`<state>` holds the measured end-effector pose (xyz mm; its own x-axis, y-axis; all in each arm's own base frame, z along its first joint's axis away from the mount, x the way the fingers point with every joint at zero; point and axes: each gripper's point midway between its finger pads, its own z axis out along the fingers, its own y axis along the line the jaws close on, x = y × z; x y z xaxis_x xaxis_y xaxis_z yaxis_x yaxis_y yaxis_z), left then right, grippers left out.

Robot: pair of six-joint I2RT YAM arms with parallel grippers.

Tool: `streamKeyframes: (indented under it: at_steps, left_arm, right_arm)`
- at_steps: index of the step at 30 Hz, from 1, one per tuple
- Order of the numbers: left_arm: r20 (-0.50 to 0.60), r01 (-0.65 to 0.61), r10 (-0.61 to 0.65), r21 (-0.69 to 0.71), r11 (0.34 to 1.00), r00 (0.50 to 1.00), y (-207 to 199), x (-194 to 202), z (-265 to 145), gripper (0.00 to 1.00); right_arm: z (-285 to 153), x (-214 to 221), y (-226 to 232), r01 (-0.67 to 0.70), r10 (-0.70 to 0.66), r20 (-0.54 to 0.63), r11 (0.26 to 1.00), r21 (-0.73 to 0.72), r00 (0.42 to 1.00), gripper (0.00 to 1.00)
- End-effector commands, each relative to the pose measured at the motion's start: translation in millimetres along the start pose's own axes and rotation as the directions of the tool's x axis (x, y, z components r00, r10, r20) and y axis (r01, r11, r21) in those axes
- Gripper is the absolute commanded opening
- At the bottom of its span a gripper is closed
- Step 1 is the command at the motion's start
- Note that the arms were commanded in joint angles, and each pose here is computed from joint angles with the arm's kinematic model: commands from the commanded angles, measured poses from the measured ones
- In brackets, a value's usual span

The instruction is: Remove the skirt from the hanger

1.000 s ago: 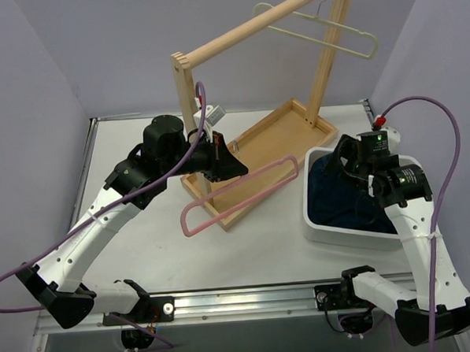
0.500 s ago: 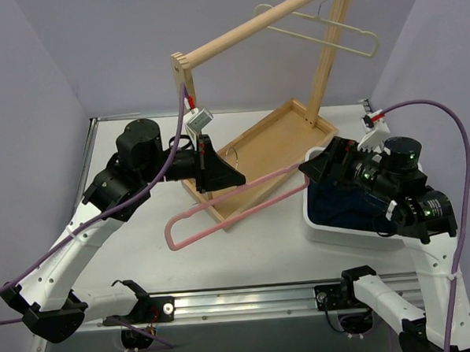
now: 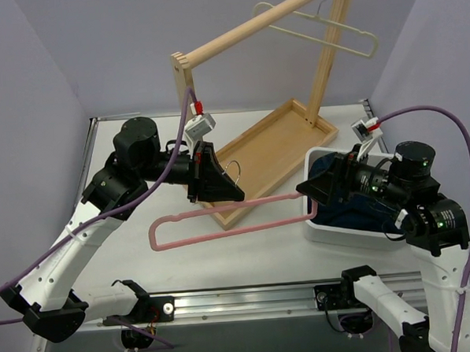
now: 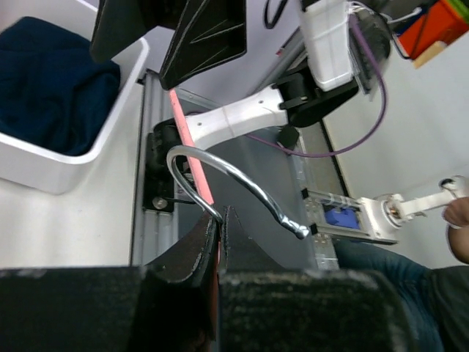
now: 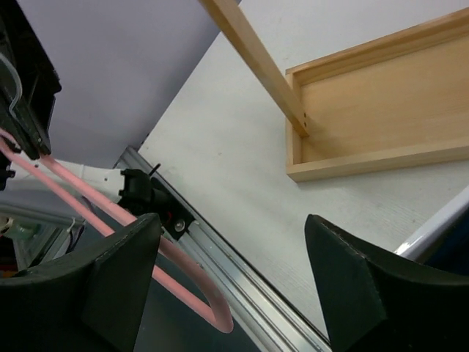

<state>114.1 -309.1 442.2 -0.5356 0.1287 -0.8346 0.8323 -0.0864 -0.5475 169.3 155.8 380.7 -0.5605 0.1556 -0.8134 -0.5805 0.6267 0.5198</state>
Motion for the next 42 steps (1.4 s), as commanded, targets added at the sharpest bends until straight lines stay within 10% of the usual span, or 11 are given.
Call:
streamKeyframes:
  at_steps: [1, 42]
  left_arm:
    - [0.041, -0.098, 0.094, 0.129, 0.987, 0.995, -37.1, -19.4, -10.0, 0.02]
    - [0.055, -0.139, 0.129, 0.26, 0.956, 0.99, -58.1, -26.1, -14.3, 0.02]
  right_arm:
    - [-9.2, 8.9, 32.2, 0.041, -0.044, -0.011, 0.984, -0.174, 0.999, 0.73]
    - [-84.4, 17.3, 131.2, 0.046, -0.012, 0.079, 0.891, -0.451, 0.997, 0.65]
